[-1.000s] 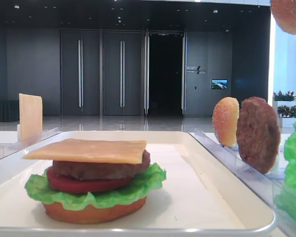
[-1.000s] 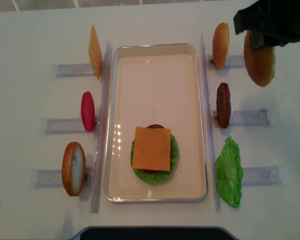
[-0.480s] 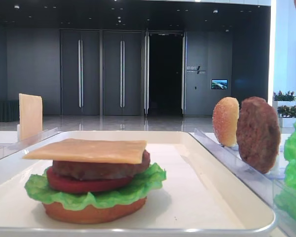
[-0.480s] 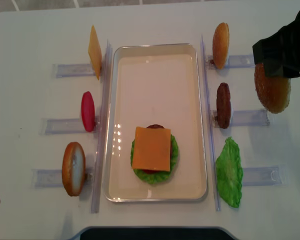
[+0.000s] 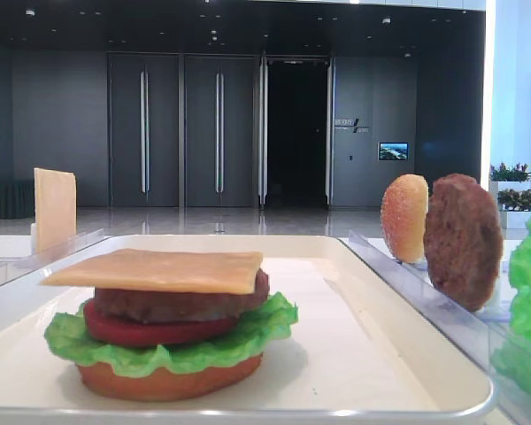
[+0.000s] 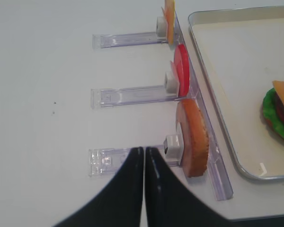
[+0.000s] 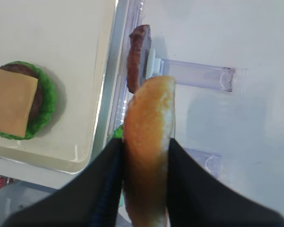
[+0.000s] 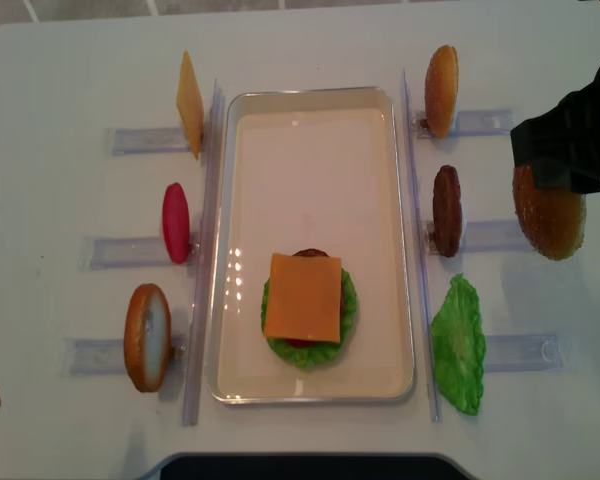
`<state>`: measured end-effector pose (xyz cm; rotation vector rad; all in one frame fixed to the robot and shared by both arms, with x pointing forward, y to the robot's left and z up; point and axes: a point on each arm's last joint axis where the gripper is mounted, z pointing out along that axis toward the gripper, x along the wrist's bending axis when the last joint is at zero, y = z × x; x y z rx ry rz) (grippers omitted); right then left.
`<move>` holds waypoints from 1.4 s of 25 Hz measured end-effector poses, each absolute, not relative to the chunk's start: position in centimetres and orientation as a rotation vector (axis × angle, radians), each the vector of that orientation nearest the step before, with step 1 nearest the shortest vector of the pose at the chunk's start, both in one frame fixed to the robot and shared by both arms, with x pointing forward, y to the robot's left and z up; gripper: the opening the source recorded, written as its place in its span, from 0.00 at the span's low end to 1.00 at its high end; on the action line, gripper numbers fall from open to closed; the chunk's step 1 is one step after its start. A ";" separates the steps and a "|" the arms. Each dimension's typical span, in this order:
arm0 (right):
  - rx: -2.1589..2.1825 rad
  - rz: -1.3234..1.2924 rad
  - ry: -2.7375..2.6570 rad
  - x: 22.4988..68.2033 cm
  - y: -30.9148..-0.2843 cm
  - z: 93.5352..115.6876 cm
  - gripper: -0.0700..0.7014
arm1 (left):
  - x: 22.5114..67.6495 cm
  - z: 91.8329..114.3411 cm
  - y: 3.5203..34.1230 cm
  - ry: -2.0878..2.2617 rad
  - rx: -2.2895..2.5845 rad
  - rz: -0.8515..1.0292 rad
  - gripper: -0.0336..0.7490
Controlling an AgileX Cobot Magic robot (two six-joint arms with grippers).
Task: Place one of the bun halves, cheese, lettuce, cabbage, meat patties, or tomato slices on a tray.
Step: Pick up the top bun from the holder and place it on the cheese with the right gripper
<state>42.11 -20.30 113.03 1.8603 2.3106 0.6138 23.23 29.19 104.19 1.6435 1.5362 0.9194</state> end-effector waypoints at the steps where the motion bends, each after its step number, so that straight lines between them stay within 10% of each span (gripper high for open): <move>1: 1.864 0.623 2.325 42.1 -20.1 113.0 0.37 | 23.2 104.2 29.2 1.536 1.643 0.919 0.03; 18: 1.922 1.603 2.667 44.9 -12.2 113.0 0.37 | 23.2 104.2 29.2 1.536 1.643 0.918 0.03; 35: 1.962 1.454 2.703 45.1 -13.1 108.1 0.37 | 23.2 104.2 29.2 1.536 1.643 0.918 0.03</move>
